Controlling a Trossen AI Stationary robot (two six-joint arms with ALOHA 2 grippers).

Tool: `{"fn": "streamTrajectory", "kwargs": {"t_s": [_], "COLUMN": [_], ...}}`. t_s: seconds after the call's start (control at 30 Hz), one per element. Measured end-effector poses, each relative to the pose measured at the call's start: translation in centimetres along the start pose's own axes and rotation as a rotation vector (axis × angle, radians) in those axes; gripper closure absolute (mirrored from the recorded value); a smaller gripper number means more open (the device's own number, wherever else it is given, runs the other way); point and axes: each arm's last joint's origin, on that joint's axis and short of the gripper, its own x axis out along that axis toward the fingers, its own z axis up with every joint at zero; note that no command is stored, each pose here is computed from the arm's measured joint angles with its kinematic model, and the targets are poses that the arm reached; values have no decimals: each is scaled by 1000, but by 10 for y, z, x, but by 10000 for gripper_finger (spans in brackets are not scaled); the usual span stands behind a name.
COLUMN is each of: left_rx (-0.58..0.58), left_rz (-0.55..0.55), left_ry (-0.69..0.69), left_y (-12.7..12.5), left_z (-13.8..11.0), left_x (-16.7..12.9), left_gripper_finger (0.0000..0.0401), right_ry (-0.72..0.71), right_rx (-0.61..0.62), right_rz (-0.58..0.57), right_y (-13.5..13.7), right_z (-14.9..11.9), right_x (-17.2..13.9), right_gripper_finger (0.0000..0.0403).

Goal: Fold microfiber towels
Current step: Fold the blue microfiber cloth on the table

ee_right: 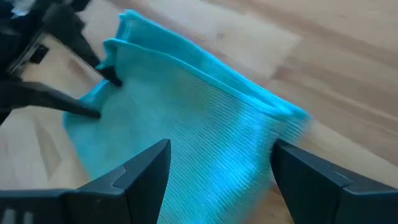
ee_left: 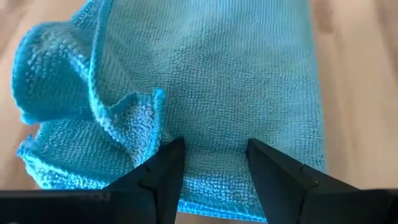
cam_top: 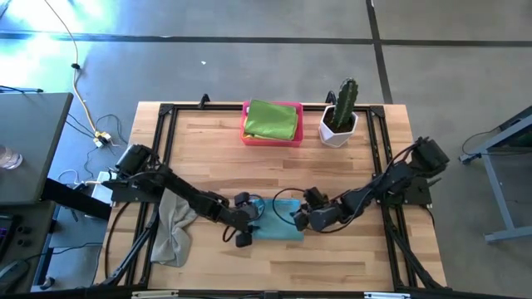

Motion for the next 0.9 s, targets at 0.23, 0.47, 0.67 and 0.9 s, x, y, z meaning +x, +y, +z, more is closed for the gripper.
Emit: {"fn": "streamTrajectory", "kwargs": {"t_s": [0.23, 0.47, 0.67, 0.9], "left_rx": [-14, -103, -137, -170], "left_rz": [2, -33, -97, -145], "left_ry": [-104, -102, -102, -33], "left_y": [-4, -4, -9, -16], "left_z": [17, 33, 39, 33], "left_x": [-7, -34, -52, -66], "left_gripper_finger": [233, 233, 233, 233], "right_ry": [38, 90, 132, 179], "right_rx": [-102, -215, -409, -365], "right_rz": [-93, -240, -336, -473], "right_y": [8, 16, 11, -34], "right_z": [10, 24, 41, 48], "right_x": [-10, -35, -66, -92], "right_gripper_finger": [139, 139, 139, 139]}}
